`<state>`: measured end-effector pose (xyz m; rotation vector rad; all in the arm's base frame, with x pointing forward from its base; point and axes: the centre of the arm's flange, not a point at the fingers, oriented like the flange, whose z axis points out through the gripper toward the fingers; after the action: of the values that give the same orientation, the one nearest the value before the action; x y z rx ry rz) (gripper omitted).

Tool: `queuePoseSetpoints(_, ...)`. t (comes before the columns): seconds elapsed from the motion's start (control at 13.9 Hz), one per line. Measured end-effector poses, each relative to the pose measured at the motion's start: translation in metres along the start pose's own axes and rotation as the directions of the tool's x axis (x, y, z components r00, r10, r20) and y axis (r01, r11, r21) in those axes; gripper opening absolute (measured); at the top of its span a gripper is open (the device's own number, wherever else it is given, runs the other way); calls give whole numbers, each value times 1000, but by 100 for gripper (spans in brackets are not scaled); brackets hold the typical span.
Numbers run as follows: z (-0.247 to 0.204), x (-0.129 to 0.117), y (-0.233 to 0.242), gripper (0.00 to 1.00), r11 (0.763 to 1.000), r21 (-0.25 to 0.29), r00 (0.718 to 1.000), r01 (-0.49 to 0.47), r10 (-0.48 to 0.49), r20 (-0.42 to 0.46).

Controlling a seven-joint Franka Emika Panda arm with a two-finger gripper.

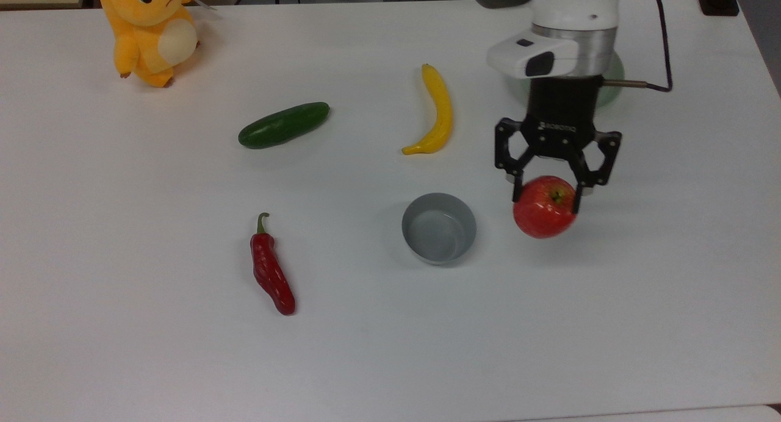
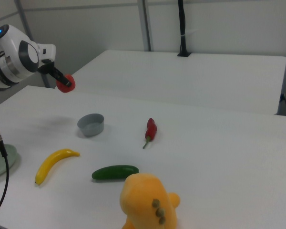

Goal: Put the red apple in the bowl
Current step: 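Lift the red apple and carry it over the grey bowl, then lower the apple into the grey bowl and open the gripper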

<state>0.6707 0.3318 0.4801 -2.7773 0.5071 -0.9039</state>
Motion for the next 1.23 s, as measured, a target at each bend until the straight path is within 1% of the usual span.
queuePoseSetpoints(0.22,-5,10,37,74,998,-59,995,19,-13,103)
queuePoseSetpoints(0.36,-4,14,56,74,997,-71,988,31,-20,152)
queuePoseSetpoints(0.43,-2,14,62,74,997,-75,986,34,-21,167)
queuePoseSetpoints(0.58,9,17,83,74,995,-101,983,23,-4,181)
queuePoseSetpoints(0.72,26,17,103,74,991,-128,979,36,-9,204)
queuePoseSetpoints(0.94,48,11,119,74,987,-151,972,51,-14,235)
queuePoseSetpoints(1.23,66,1,124,74,984,-161,964,71,-27,263)
